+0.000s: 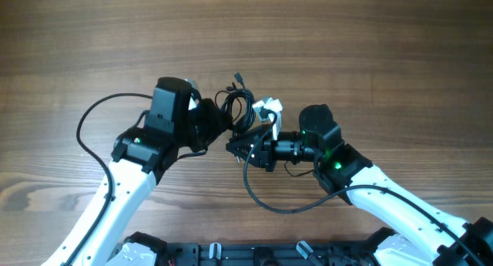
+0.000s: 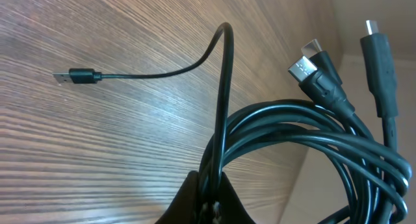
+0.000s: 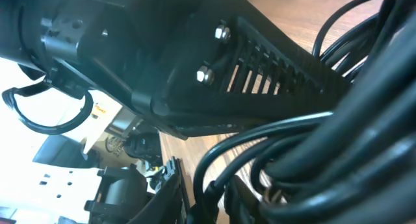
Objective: Untangle cables
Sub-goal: 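Grasp a loop of the black cable with the right gripper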
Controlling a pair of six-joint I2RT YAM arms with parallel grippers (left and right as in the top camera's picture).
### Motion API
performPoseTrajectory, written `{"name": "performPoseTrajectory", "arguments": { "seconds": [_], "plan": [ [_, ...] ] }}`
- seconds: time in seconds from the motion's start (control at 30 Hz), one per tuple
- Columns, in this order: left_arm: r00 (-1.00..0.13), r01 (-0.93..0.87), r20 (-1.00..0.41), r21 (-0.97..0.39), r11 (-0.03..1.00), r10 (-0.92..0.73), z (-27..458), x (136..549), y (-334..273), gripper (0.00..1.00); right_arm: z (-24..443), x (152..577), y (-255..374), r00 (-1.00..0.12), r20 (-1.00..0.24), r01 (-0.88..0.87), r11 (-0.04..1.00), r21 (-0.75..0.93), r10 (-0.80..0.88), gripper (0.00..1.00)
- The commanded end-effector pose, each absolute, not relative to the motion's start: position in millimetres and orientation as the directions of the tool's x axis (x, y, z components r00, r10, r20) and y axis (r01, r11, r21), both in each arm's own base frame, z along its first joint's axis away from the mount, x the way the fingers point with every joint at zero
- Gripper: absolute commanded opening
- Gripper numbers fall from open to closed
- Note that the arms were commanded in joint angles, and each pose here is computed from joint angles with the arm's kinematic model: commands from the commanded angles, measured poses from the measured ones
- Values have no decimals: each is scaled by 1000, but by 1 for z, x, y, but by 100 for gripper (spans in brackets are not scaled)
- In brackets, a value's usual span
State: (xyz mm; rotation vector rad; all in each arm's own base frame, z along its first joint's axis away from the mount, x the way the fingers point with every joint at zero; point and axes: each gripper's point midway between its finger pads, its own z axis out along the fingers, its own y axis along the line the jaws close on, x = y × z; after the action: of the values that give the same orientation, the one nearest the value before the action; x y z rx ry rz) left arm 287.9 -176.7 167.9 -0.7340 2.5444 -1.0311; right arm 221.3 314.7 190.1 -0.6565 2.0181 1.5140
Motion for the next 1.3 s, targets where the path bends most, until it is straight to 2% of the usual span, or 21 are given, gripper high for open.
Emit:
{"name": "performPoseTrajectory", "arguments": {
  "seconds": [0.0,0.07,0.23,0.4,0.47,0.53,0.67,0.8,0.97,1.1,1.27],
  "plan": [
    [-788,-362,-143,-678,639,-598,168,295,-164,4,188,229,311,-770,-636,-623,275,732,-51,14],
    [-770,-383,-159,-659,647,-618,166,297,-156,4,187,231,306,-823,-568,-551,285,784,-29,14],
    [-729,-405,-225,-620,673,-646,163,303,-141,4,200,221,300,-915,-402,-402,187,896,-42,12],
    [-730,-393,-247,-611,687,-638,163,305,-139,4,214,237,291,-967,-249,-239,157,958,51,8],
    [-733,-390,-248,-610,690,-634,163,304,-140,4,223,243,290,-972,-219,-207,132,970,85,8],
    [-753,-354,-267,-606,712,-602,164,302,-145,4,235,254,290,-960,-240,-225,110,968,146,9],
    [-784,-269,-303,-622,736,-542,170,299,-167,4,236,273,285,-932,-259,-230,141,963,253,9],
    [-775,-225,-361,-609,761,-519,175,299,-179,4,232,281,283,-922,-254,-214,161,963,292,9],
    [-776,-197,-386,-602,774,-499,177,296,-187,4,203,289,275,-920,-173,-86,251,964,352,8],
    [-806,-29,-486,-538,842,-338,179,290,-200,4,191,292,271,-913,-149,-37,286,958,379,6],
    [-805,123,-560,-482,867,-197,183,283,-216,4,169,301,258,-881,-122,56,356,933,457,6]
  ]
}}
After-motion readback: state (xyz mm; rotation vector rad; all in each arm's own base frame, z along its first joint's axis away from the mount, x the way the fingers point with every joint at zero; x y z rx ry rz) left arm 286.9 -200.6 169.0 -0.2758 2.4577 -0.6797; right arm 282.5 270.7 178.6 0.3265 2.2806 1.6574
